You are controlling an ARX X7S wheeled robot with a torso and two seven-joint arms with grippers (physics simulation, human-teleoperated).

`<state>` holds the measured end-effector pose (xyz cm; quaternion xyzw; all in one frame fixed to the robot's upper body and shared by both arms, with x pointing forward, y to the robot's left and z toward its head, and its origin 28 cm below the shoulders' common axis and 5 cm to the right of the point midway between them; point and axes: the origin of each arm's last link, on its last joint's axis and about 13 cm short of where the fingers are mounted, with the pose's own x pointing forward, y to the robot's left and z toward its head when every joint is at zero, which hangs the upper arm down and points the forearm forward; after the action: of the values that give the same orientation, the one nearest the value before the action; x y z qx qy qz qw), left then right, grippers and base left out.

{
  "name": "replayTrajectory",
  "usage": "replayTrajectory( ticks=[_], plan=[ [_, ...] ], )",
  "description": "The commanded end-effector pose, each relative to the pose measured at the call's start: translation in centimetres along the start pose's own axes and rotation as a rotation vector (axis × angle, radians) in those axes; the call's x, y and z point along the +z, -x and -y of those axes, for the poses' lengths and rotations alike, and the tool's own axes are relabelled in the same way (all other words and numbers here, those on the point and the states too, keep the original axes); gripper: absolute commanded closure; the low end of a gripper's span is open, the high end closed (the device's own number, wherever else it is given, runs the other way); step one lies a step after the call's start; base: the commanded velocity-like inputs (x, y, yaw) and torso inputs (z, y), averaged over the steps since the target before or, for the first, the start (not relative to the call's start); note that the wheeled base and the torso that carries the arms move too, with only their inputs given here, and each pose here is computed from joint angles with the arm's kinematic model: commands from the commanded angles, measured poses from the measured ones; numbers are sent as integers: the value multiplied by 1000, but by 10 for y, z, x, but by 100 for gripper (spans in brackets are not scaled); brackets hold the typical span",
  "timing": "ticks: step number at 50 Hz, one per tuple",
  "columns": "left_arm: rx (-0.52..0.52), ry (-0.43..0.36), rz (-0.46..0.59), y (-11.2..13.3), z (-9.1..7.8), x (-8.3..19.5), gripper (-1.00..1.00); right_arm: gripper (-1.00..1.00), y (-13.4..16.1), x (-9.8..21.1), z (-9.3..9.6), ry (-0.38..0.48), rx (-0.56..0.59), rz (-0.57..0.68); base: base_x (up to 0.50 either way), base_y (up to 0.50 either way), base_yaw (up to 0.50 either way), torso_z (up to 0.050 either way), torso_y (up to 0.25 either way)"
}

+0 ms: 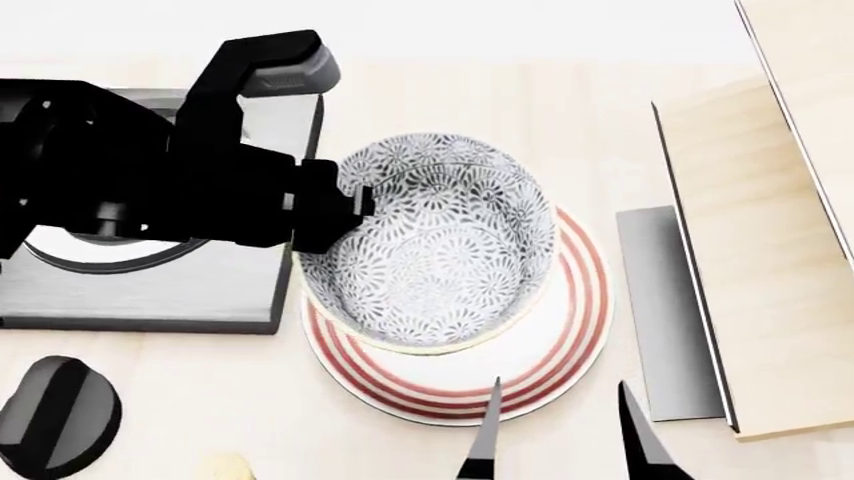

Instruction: Pick up the akita bowl and put it on the plate.

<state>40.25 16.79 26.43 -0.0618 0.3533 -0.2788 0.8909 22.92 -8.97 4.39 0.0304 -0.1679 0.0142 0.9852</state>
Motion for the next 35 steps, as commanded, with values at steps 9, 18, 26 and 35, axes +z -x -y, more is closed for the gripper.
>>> replayTrajectory(
  ticks=[9,18,26,35],
  plan=[
    [-54,49,95,0,3,7,100,-100,0,-2,0,1,0,-5,0,0,0,0,0],
    [14,24,147,-2,4,10,100,-100,0,-2,0,-1,0,-5,0,0,0,3,-92],
    [-77,70,117,-2,6,7,100,-100,1,-2,0,-2,0,-5,-1,0,0,8,-102],
    [-17,0,139,-4,3,9,100,-100,2,2,-1,-6,6,4,0,0,0,0,0]
  ],
)
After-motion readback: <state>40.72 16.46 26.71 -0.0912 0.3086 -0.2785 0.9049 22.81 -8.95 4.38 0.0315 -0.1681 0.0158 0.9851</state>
